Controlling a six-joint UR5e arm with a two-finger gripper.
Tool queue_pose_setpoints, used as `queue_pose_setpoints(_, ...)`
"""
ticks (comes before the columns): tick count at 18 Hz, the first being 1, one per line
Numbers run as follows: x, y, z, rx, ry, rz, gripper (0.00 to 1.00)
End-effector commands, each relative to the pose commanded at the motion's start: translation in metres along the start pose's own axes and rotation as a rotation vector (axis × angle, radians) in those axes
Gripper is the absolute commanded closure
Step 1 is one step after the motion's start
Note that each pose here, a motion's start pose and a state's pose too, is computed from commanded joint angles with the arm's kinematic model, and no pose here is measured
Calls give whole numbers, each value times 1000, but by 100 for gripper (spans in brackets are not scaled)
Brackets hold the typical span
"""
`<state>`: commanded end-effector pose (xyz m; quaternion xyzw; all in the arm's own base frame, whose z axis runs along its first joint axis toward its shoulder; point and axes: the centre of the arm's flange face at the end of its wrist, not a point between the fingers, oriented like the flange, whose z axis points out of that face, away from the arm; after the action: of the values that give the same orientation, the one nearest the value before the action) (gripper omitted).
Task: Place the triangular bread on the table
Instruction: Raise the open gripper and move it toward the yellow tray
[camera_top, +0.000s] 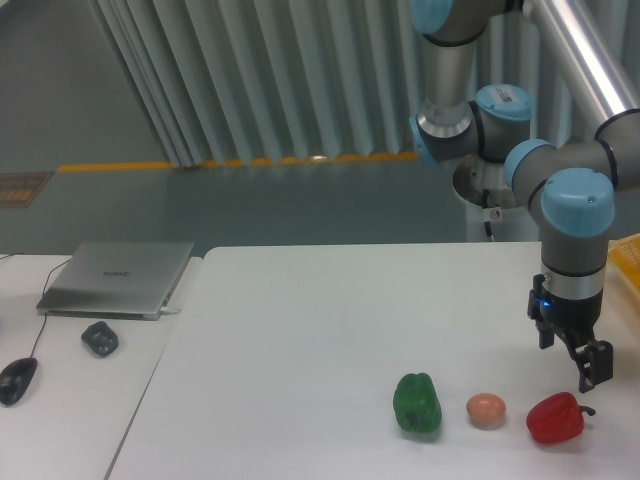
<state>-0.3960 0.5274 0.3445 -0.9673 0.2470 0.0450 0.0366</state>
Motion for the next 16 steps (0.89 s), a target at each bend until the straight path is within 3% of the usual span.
queue_pose_setpoints(6, -3, 19, -6, 0, 19, -20, 0)
queue_pose_setpoints(8, -3, 23, -10, -13, 17, 50, 0)
queue_pose_setpoints(13, -6, 47, -20, -36, 34, 47, 0)
queue_pose_setpoints(16, -5, 68, -19, -41, 43, 107, 0)
